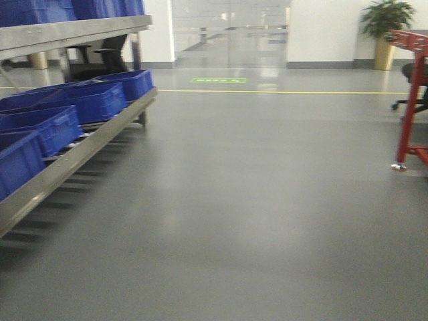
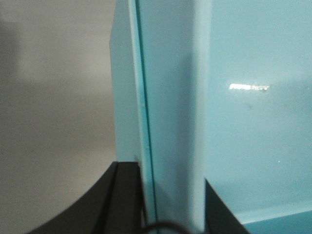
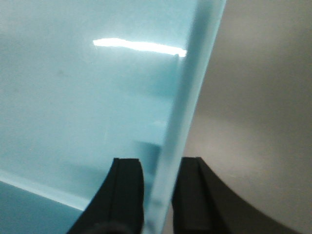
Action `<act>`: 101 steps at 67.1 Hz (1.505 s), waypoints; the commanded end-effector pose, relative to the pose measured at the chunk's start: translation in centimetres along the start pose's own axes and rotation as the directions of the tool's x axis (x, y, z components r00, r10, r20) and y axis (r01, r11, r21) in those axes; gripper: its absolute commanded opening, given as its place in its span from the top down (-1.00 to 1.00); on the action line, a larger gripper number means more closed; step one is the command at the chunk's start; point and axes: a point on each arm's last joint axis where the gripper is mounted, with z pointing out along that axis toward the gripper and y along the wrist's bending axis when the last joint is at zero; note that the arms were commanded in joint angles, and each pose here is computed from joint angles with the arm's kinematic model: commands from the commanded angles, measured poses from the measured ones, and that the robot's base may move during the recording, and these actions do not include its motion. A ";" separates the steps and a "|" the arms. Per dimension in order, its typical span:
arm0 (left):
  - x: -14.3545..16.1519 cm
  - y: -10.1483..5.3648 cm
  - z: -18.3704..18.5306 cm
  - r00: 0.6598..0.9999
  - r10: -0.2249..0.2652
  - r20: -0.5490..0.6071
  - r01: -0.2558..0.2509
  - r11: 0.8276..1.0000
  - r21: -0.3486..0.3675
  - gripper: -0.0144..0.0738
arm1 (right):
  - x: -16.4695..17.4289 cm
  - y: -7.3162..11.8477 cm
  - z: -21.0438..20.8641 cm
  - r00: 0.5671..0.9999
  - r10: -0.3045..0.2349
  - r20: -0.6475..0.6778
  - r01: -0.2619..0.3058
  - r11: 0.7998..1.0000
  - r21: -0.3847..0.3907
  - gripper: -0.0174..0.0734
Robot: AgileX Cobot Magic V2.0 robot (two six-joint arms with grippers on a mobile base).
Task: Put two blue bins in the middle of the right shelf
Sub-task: 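Drive along the aisle carrying the teal bin in both grippers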
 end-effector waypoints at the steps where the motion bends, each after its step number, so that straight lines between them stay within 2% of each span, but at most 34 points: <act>1: -2.1 -0.8 -1.9 0.980 -0.064 0.186 0.049 0.995 0.087 0.92 | -0.7 0.0 -0.7 0.998 -0.012 0.069 0.012 1.000 0.002 0.96; 101: -2.1 -0.8 -1.9 0.980 -0.064 0.186 0.049 0.995 0.087 0.92 | -0.7 0.0 -0.7 0.998 -0.012 0.069 0.012 1.000 0.002 0.96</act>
